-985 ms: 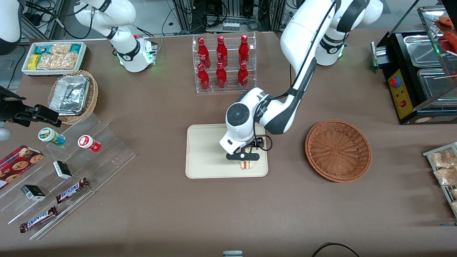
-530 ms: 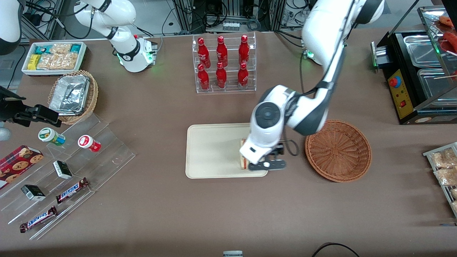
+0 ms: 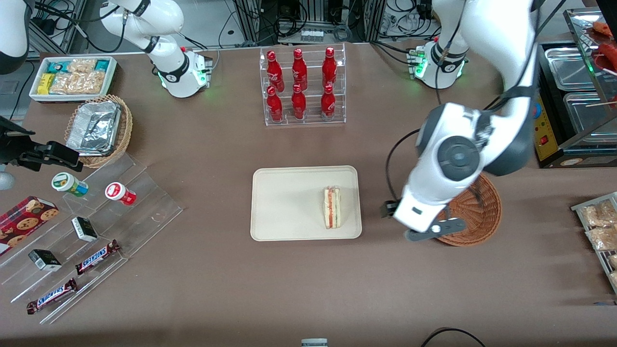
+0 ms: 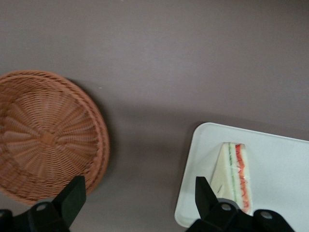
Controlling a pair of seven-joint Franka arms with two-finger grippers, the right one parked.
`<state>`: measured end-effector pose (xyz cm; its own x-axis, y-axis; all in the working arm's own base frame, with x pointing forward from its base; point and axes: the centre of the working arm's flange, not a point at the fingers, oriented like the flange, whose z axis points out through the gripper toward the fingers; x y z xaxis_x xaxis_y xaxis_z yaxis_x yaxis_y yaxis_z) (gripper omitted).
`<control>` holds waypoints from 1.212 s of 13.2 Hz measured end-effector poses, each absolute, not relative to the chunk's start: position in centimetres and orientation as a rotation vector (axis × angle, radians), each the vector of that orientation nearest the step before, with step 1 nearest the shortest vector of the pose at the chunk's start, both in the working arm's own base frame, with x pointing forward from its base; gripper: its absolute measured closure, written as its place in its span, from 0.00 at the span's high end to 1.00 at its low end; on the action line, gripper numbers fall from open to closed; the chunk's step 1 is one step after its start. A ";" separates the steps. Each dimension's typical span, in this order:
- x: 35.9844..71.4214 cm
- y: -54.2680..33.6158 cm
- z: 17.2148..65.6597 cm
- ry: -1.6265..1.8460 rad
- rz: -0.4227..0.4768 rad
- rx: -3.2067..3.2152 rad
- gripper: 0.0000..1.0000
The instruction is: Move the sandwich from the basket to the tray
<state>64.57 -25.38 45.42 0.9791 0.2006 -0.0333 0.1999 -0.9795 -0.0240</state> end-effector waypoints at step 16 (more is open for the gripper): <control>55.8 -6.9 62.2 -0.229 0.211 -3.125 1.00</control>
